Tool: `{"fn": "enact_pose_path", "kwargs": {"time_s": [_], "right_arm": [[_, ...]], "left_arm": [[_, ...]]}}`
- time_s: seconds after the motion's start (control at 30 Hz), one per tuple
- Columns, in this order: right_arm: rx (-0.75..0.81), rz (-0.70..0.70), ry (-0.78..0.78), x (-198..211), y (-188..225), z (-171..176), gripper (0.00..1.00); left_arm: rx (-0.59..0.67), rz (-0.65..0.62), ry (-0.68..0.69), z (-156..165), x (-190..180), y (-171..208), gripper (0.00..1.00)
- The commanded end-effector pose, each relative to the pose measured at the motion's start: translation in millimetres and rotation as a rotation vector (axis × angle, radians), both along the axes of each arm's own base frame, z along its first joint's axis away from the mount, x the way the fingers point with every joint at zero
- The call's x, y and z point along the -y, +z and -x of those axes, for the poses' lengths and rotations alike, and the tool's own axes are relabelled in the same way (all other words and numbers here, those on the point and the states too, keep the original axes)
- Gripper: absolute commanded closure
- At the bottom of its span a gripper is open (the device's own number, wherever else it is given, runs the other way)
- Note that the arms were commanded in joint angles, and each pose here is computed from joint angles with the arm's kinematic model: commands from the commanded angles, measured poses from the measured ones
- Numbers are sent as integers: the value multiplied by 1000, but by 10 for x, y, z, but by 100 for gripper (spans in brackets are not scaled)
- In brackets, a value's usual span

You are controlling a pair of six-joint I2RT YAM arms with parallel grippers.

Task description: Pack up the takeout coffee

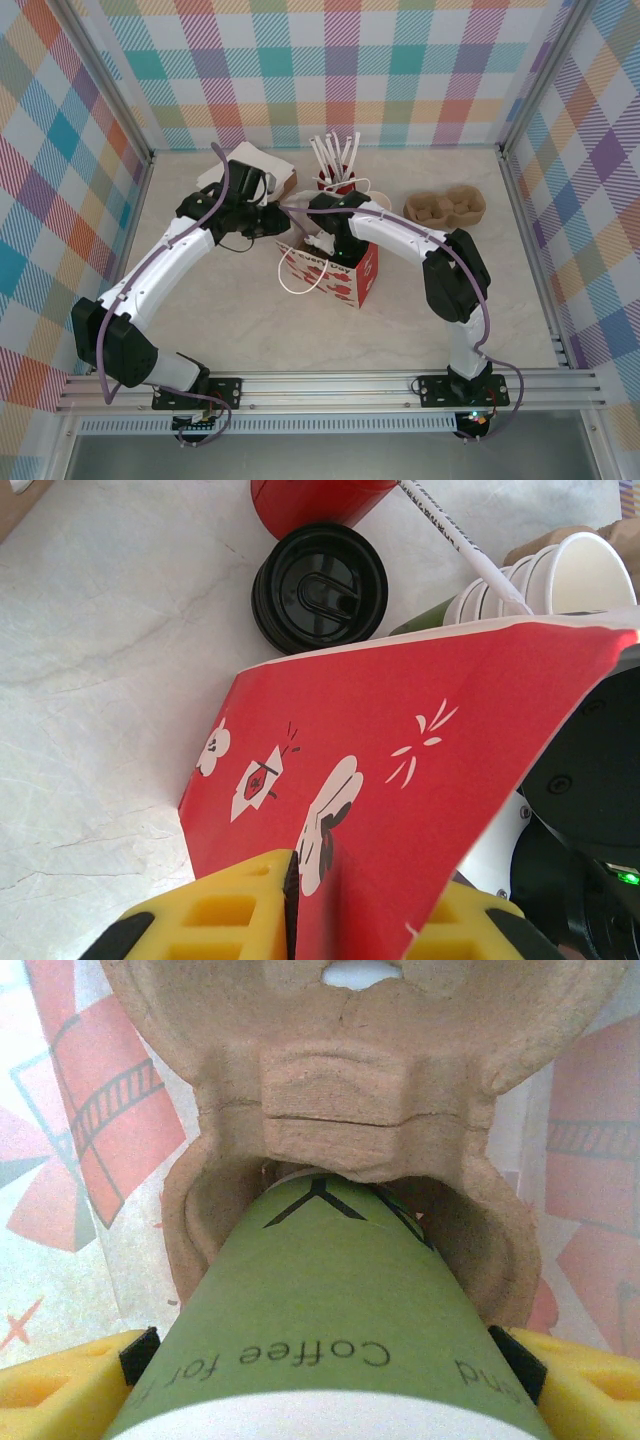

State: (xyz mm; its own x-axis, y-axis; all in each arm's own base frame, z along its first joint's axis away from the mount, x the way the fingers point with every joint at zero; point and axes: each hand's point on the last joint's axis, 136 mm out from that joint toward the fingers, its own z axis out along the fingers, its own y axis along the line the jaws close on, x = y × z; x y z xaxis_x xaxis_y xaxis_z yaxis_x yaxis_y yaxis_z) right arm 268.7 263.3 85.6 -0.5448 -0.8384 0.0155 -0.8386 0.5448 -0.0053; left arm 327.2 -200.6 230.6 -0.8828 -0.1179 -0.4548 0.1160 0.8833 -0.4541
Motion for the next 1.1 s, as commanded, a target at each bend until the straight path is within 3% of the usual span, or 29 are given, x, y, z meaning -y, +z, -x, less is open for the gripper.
{"fn": "enact_pose_path", "kwargs": {"time_s": [0.0, 0.37, 1.07], "right_arm": [[-4, 65, -2, 130, -137, 10, 33], [24, 102, -24, 209, -130, -20, 33], [16, 13, -29, 119, 215, 63, 33]], "left_arm": [[5, -12, 9, -15, -3, 36, 80], [2, -22, 17, -23, -20, 16, 75], [-2, -17, 13, -11, -10, 8, 73]]}}
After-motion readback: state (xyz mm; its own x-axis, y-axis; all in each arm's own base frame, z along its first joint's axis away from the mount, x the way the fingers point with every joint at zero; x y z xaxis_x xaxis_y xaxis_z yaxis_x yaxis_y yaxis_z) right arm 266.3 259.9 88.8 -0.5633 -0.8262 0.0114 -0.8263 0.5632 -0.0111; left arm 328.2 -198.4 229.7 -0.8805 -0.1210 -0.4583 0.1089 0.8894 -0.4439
